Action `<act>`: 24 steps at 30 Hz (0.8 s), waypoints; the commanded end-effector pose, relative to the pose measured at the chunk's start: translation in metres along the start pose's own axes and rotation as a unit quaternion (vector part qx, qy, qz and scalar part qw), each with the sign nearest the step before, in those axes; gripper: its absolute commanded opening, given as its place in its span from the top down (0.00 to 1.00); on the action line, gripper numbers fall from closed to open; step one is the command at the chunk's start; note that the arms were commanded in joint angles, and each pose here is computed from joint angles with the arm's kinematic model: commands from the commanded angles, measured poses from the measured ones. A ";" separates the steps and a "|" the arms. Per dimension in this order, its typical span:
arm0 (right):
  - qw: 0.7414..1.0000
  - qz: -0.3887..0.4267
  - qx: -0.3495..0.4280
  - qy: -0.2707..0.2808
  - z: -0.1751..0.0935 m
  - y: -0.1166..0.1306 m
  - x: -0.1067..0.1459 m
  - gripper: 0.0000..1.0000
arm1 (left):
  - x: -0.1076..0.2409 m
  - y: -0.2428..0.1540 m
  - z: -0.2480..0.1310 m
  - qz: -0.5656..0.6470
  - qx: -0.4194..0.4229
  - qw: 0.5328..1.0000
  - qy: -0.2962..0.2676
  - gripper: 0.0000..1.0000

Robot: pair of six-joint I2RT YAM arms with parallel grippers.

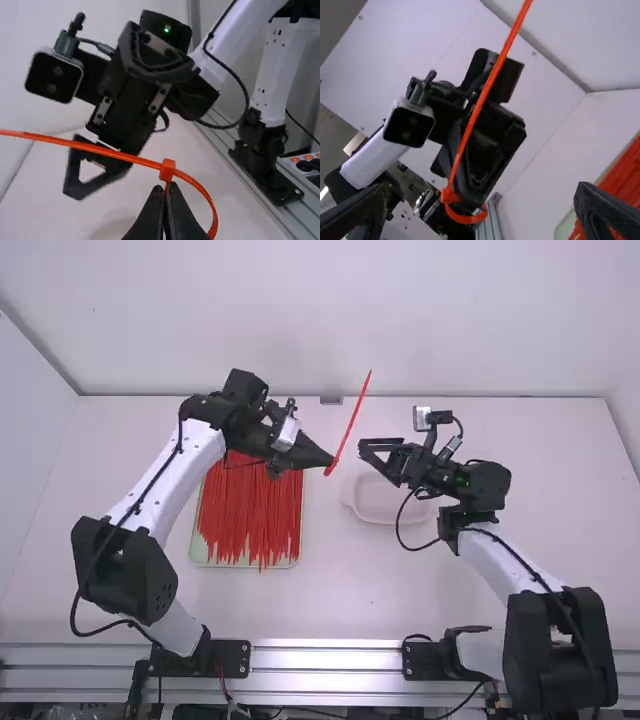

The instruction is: Fasten the cable tie

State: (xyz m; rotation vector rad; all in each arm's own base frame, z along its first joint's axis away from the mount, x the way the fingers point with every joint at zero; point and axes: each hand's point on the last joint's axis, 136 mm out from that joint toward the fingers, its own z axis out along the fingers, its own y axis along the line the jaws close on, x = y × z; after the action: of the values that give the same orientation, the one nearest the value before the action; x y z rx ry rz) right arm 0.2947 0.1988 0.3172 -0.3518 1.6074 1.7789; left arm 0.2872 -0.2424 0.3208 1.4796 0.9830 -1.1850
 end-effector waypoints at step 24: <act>0.996 -0.031 -0.030 -0.076 0.036 0.028 -0.013 0.56 | -0.015 0.004 0.007 -0.009 0.017 0.999 -0.034 0.98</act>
State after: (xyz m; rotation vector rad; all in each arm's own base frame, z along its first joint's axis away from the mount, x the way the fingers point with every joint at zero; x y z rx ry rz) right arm 0.2953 0.2321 0.3355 -0.2631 1.4873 1.7900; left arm 0.2892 -0.2491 0.3306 1.4664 0.9576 -1.2236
